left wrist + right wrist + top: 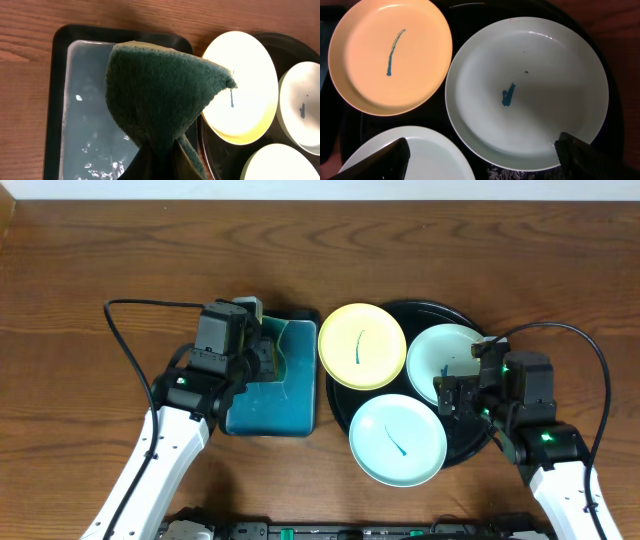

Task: Clean dirty plates on tray and stack at the side
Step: 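Lift the sponge out and hold it above the basin's left edge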

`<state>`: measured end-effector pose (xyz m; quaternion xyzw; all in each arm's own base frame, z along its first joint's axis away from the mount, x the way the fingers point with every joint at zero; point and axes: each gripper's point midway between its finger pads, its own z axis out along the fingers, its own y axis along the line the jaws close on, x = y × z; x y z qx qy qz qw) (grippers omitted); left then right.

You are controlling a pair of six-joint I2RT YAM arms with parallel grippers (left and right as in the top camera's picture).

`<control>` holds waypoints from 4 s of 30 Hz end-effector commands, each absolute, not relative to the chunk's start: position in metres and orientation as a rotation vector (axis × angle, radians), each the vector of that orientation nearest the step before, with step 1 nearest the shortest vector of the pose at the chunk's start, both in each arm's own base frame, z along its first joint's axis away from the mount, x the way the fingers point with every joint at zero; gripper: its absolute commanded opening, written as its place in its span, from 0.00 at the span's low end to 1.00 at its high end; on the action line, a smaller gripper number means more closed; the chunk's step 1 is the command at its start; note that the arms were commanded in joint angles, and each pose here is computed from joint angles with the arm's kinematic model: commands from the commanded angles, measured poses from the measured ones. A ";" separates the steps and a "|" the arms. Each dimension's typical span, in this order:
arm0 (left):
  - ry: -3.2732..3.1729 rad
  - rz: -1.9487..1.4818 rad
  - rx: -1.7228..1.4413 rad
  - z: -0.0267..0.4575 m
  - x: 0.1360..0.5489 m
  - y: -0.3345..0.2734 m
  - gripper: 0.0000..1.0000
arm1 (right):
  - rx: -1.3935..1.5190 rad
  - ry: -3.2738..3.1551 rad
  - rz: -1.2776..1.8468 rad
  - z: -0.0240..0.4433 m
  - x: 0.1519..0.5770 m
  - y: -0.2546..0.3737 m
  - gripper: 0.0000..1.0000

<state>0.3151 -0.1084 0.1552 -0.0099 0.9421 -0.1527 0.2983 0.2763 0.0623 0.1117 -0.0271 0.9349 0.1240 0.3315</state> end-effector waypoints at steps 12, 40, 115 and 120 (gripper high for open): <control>2.469 -0.525 -0.020 0.168 0.317 -0.113 0.08 | -0.083 2.427 0.320 0.119 0.280 0.062 0.92; 2.517 -1.181 -0.249 0.140 0.325 -0.097 0.07 | -0.083 2.429 0.320 0.118 0.280 0.062 0.92; 2.033 -1.542 0.254 0.213 0.314 -0.100 0.08 | -0.084 2.429 0.320 0.118 0.280 0.061 0.93; 2.034 -1.542 0.253 0.213 0.314 -0.100 0.08 | -0.084 2.429 0.320 0.118 0.280 0.061 0.92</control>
